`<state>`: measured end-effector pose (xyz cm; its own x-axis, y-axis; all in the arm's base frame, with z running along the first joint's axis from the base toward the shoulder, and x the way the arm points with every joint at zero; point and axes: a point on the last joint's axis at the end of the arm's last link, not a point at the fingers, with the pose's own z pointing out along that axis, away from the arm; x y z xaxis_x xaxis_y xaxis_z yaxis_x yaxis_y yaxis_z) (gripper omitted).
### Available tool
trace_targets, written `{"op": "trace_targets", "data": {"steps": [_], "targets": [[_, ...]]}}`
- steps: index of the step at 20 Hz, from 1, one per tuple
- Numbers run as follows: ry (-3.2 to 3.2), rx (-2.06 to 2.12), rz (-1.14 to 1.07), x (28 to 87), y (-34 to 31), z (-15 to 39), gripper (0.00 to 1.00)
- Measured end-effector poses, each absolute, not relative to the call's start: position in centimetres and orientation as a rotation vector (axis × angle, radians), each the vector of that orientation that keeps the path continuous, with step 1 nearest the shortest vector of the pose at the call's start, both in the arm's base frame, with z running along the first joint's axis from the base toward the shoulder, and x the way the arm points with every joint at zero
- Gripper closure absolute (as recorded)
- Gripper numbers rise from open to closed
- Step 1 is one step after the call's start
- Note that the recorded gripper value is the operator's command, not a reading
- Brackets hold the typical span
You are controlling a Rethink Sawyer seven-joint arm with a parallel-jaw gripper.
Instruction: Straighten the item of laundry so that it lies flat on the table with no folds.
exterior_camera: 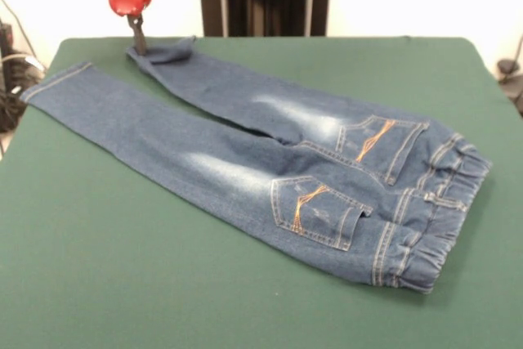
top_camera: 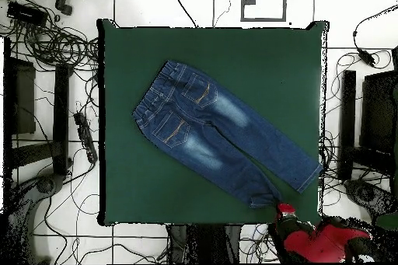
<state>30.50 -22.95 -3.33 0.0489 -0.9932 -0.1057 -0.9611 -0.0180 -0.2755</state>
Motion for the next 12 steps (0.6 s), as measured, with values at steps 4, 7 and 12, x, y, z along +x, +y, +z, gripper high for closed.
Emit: {"op": "trace_targets", "data": {"steps": [4,7,12], "targets": [[1.897,-2.186,-0.180,31.0,-23.2,-3.2,1.00],[1.814,-2.288,-0.175,31.3,-23.4,-3.2,1.00],[1.720,-2.400,-0.172,31.8,-23.9,-3.0,1.00]]}}
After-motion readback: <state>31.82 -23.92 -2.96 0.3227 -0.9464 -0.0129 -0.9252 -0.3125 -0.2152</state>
